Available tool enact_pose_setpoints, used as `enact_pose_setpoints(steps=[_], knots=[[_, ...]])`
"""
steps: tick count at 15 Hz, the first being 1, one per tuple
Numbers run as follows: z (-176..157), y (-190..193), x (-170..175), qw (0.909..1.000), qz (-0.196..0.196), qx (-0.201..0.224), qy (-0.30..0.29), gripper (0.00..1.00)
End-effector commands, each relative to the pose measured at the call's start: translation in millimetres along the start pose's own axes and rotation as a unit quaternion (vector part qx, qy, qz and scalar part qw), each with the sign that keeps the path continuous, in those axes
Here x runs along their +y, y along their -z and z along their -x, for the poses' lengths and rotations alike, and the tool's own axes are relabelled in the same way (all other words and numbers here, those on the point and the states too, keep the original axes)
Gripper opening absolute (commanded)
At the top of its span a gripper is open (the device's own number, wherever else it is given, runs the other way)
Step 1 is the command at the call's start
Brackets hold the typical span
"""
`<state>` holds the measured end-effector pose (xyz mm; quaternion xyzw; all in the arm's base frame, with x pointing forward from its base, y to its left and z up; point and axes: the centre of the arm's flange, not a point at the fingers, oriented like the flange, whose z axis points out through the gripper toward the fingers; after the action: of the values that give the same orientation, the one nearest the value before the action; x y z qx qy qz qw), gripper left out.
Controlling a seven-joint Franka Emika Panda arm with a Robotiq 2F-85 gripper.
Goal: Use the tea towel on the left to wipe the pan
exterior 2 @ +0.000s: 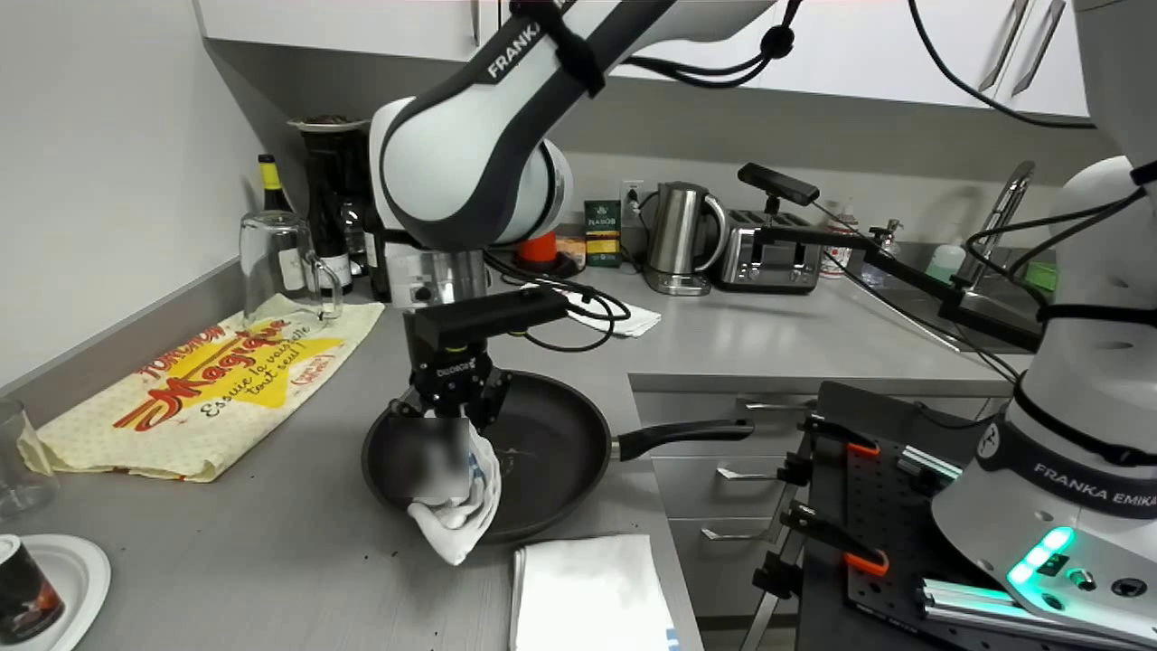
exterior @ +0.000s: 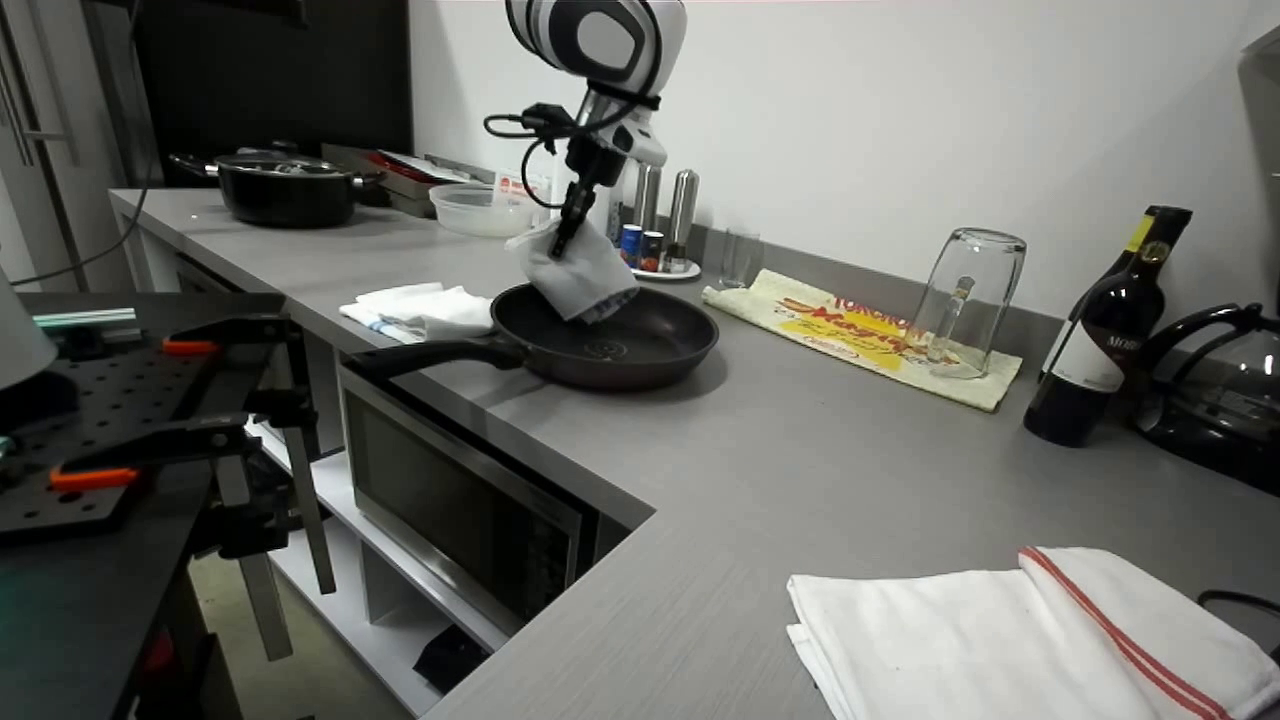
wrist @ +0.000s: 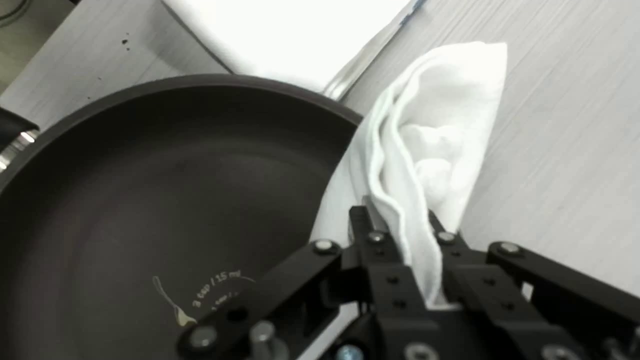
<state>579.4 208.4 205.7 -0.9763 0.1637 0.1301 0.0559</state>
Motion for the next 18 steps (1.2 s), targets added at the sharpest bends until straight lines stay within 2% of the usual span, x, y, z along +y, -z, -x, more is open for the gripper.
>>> enact_pose_setpoints(steps=[1, 4, 10, 13, 17, 18], knots=[[54.4, 34.5, -31.9, 0.9988, 0.008, 0.014, 0.047, 0.03], [95.9, 35.5, -58.4, 0.9961, 0.011, 0.018, 0.086, 0.03], [152.4, -1.3, -92.5, 0.9896, 0.027, -0.001, 0.141, 0.03], [159.8, -18.0, -97.9, 0.9879, 0.03, -0.011, 0.151, 0.03], [153.6, -31.7, -94.1, 0.9877, 0.038, -0.015, 0.151, 0.03], [151.0, -32.5, -93.8, 0.988, 0.036, -0.012, 0.15, 0.37]])
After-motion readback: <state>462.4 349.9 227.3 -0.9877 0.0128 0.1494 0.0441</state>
